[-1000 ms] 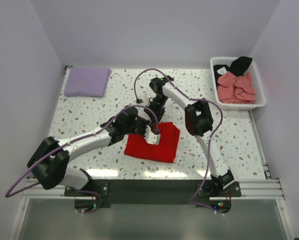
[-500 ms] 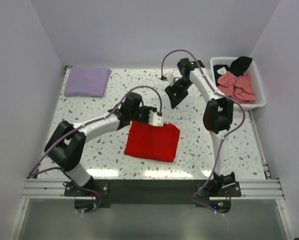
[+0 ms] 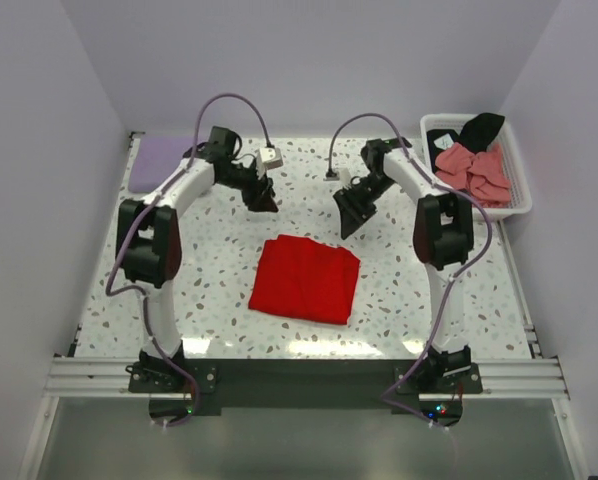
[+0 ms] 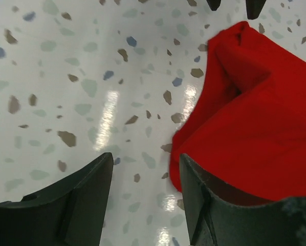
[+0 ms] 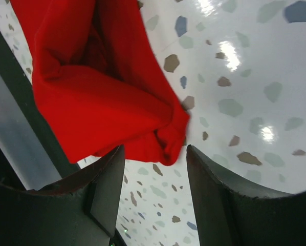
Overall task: Fold and stack the t-shirts
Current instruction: Fold the tshirt
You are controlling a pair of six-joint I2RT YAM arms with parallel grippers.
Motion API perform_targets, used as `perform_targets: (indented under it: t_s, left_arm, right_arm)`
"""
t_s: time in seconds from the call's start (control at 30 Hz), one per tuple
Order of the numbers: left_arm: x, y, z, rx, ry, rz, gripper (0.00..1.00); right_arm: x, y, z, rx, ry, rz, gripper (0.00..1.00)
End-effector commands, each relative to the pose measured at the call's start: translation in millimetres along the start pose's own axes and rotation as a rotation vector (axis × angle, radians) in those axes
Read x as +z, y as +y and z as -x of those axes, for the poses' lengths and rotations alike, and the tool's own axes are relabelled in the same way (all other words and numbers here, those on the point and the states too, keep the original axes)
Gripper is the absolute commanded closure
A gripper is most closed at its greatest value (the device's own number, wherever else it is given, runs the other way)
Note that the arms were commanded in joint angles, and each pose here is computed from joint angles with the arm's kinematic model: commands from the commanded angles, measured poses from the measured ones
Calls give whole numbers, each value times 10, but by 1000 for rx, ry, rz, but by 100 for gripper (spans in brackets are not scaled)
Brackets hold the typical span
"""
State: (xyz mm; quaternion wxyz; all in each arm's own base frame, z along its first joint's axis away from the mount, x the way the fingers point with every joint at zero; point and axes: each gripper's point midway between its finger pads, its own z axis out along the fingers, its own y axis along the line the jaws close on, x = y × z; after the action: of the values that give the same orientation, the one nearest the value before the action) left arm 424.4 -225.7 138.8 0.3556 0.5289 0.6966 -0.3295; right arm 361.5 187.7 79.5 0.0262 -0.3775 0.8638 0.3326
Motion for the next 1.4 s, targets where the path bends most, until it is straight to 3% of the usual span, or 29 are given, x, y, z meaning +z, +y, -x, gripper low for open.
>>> perform_targets:
  t_s: [0.0,0.17,0.53,0.87,0.93,1.03,1.07,1.17,1.37]
  left_arm:
    - [62,-368,-211,-251,23,-187,40]
    - [194,-346,-453,-324,63,-199,39]
    - [368,-378,-765,-385,125,-222,37]
    - [590,-475,-747,-391,114,-265,39]
    - [621,-497,-730,-399,102,-278,43]
    - [604,-529,-695,-399,95,-299,63]
    - [586,-539,-668,-391,91,-303,79]
    - [437,-538,-517,-368,70,-283,97]
    - [207,-655,-395,-346,72,-224,100]
  right_arm:
    - [-44,282,101,-119,-58,52,45]
    - [217,217,-118,-135,20,75,45]
    - [423,217,-151,-174,48,114,48]
    - [501,234,-216,-195,77,129,50]
    - [488,244,-225,-200,80,130,51]
    - [465,273,-224,-209,83,135,55]
    - [453,274,-223,-210,82,134,57]
    - [438,292,-212,-213,77,136,61]
    - [415,313,-199,-214,72,137,66]
